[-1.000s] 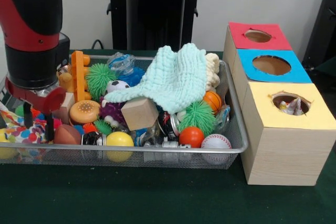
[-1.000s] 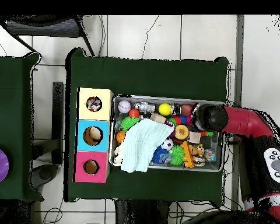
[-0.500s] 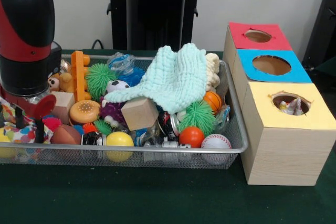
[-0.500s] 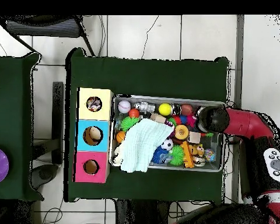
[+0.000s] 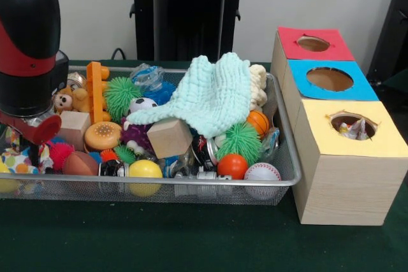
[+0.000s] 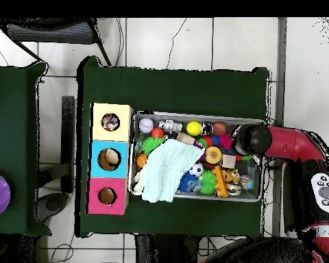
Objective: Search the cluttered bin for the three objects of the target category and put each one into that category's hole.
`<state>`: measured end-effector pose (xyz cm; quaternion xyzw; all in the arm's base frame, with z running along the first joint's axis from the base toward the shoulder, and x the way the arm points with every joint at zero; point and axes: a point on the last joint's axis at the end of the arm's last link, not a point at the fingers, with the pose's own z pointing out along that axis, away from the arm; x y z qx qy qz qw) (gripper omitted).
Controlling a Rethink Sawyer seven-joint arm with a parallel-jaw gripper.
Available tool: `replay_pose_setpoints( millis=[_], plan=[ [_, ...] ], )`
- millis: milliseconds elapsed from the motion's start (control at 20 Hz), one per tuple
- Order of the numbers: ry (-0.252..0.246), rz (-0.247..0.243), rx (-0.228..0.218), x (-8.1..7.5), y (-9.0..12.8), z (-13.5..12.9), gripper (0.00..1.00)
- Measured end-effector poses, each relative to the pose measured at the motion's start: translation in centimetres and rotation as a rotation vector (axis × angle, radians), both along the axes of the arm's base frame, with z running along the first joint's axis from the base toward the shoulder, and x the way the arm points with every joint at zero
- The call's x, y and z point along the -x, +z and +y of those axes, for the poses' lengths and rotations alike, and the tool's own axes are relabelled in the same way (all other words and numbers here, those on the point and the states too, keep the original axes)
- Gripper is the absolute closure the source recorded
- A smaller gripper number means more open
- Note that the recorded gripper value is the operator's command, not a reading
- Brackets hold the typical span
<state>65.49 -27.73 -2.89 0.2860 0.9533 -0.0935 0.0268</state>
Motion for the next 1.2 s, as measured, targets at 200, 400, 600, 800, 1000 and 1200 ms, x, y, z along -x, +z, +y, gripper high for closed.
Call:
replay_pose_setpoints(
  millis=[200,400,600,800,1000,1200],
  plan=[
    [-0.009,0.004,-0.006,0.5,0.0,-0.4,1.0],
    [-0.016,0.009,-0.016,1.3,0.5,-0.6,1.0],
    [-0.029,0.008,-0.038,2.5,2.7,-0.5,1.0],
    [-0.055,-0.013,-0.081,3.0,5.6,0.1,1.0],
    [-0.078,-0.044,-0.126,3.0,8.7,0.9,1.0],
    [-0.077,-0.095,-0.155,2.6,11.3,2.1,1.0]
  ],
)
